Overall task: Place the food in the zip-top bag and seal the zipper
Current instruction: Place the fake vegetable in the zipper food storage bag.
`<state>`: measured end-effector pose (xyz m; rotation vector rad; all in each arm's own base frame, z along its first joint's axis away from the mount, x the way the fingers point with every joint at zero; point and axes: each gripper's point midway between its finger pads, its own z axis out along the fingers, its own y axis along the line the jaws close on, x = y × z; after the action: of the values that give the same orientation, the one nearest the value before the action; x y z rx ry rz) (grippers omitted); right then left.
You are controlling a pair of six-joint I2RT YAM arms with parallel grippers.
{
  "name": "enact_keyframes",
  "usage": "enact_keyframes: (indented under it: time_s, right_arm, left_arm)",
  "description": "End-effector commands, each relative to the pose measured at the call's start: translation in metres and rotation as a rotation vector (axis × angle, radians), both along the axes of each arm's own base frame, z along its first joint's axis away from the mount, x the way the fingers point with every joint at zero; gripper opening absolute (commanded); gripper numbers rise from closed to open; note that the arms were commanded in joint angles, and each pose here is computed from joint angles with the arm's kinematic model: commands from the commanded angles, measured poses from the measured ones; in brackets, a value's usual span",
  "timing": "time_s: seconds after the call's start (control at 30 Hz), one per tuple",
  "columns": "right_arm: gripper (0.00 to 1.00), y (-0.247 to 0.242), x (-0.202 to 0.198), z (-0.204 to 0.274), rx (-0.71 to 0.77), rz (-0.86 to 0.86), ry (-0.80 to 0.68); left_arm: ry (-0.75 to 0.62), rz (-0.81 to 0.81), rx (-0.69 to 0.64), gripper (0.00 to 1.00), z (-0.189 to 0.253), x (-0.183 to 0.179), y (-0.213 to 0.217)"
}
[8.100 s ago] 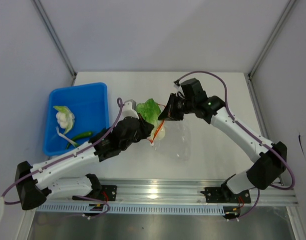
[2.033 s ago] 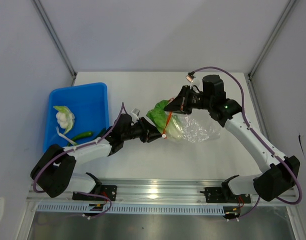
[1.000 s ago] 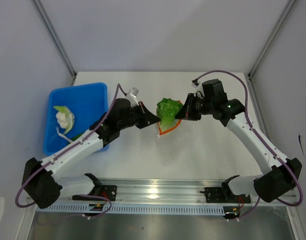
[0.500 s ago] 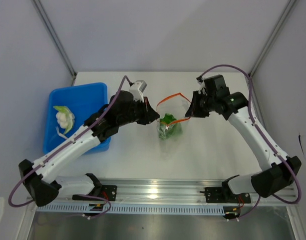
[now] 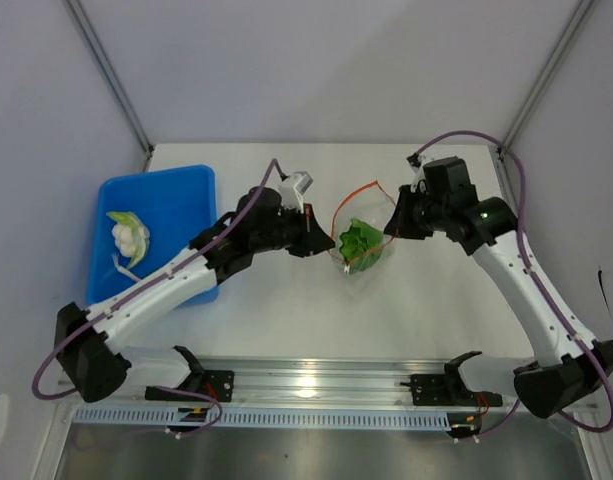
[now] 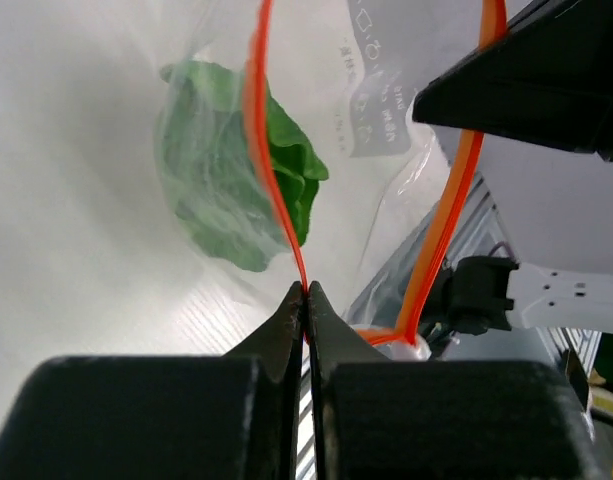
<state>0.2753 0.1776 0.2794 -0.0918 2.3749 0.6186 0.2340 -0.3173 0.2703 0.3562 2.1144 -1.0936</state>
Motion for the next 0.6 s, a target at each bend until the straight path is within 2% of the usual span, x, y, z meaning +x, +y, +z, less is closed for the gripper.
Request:
enact_keyframes:
  time_s: [0.0,0.13,0.2,0.3,0.37,0.43,0.47,0.5,0.53,0.57]
  right_arm:
    - [0.00,-0.002,0.001,-0.060,-0.077,-0.001,0.136]
    - [0.00,-0.002,0.003,-0.015,-0.049,0.011,0.014]
    - [0.00,-0.001,0.005,0.010,-0.028,0.012,-0.049]
    - [0.00,-0.001,0.007,0.000,-0.040,0.013,-0.029]
    - [0.00,0.003,0.005,-0.017,-0.036,0.026,0.013]
    - [0.00,0.001,0.008,-0.034,-0.054,0.020,0.039]
    - [0.00,-0.003,0.011,-0.032,-0.080,0.010,0.031]
    - [0.00,-0.005,0.015,-0.026,-0.091,0.004,0.020]
    - [0.00,-0.004,0.021,0.001,-0.078,-0.001,-0.033]
    - [0.00,-0.003,0.023,0.017,-0.069,0.005,-0.067]
  left_arm:
    - [0.122,-0.078,0.012,0.00,-0.042,-0.011,-0.017]
    - [-0.022,-0.069,-0.062,0.00,0.008,-0.017,-0.008]
    - [-0.055,-0.063,-0.050,0.00,0.016,-0.015,-0.004]
    - [-0.005,-0.060,0.006,0.01,0.002,-0.011,-0.006]
    - [0.079,-0.054,0.042,0.01,-0.027,-0.009,-0.011]
    - [0.078,-0.061,0.037,0.01,-0.028,-0.007,-0.015]
    - [0.052,-0.074,0.017,0.01,-0.014,-0.006,-0.017]
    - [-0.003,-0.084,-0.025,0.01,0.017,-0.005,-0.020]
    - [-0.037,-0.102,-0.048,0.01,0.035,-0.007,-0.021]
    - [-0.130,-0.132,-0.119,0.01,0.088,-0.015,-0.019]
